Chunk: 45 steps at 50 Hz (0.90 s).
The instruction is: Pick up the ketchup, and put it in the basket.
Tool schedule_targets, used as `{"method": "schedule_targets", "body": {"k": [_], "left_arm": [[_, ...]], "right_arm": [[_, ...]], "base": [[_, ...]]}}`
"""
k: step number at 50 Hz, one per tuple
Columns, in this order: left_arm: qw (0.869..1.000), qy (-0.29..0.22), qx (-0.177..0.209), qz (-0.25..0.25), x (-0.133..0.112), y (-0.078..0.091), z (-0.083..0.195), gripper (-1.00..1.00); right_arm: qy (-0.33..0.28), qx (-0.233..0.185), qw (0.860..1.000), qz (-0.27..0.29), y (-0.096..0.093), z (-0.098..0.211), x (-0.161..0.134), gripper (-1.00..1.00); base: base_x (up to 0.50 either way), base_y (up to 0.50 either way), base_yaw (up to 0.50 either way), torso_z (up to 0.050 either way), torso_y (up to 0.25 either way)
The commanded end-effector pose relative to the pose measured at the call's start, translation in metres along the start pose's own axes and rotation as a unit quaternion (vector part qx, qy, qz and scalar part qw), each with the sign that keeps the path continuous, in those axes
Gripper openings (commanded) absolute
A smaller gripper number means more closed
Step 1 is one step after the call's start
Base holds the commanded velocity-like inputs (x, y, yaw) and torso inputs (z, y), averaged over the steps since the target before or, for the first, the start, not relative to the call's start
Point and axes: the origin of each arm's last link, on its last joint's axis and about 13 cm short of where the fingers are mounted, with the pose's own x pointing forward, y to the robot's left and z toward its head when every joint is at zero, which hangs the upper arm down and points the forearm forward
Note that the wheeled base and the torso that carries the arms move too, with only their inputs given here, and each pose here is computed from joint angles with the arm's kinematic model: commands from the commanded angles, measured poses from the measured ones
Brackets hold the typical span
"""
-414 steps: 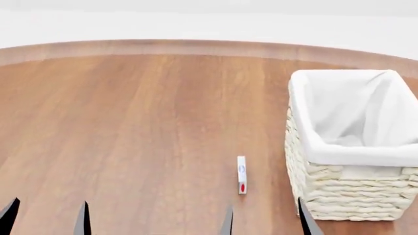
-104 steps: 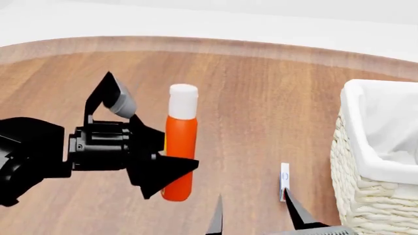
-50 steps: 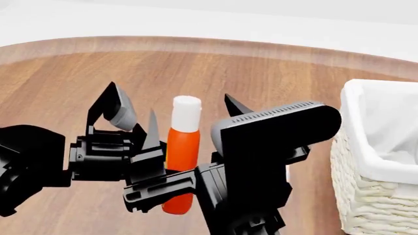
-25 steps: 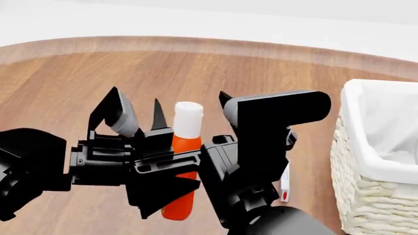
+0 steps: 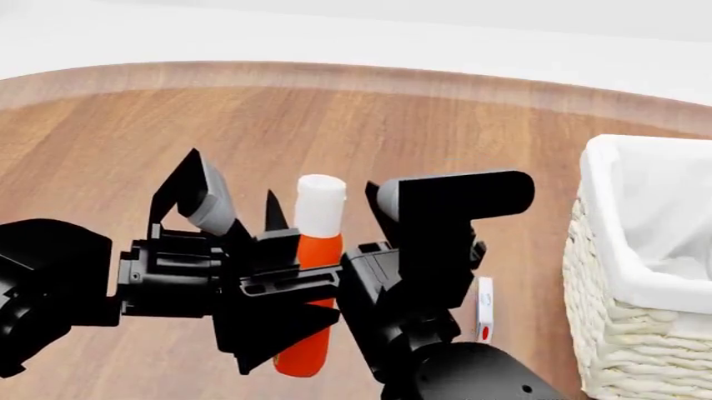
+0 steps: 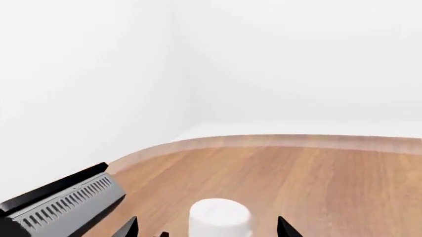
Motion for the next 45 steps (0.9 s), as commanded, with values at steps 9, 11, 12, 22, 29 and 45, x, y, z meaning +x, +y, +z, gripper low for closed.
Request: {"method": "schedule_targets", "body": {"k": [9,11,12,22,29,45], "left_arm": [[1.0,-0.014,0.015,-0.01,0.005,-0.001,0.005,-1.0],[1.0,-0.012,0.016,-0.01,0.005,-0.001,0.004,-1.0],[1.0,-0.012,0.016,-0.01,0.005,-0.001,0.004,-1.0],[1.0,-0.01,0.015,-0.011,0.005,-0.001,0.003,-1.0],[1.0,-0.009,0.016,-0.011,0.006,-0.001,0.002,-1.0],[1.0,-0.007,0.018,-0.009,0.007,0.0,0.001,-1.0]], "right_arm": [[0.003,0.023,1.0,-0.006,-0.011,-0.01,0.012,1.0],[0.004,0.023,1.0,-0.007,-0.012,-0.011,0.014,1.0],[0.005,0.024,1.0,-0.006,-0.012,-0.011,0.014,1.0],[0.009,0.024,1.0,-0.002,-0.012,-0.012,0.018,1.0],[0.012,0.022,1.0,0.003,-0.011,-0.013,0.02,1.0],[0.01,0.019,1.0,0.006,-0.012,-0.013,0.021,-1.0]], "base": [[0.0,0.0,0.0,0.0,0.0],[0.0,0.0,0.0,0.0,0.0],[0.0,0.0,0.0,0.0,0.0],[0.0,0.0,0.0,0.002,0.001],[0.0,0.0,0.0,0.0,0.0],[0.0,0.0,0.0,0.0,0.0]]}}
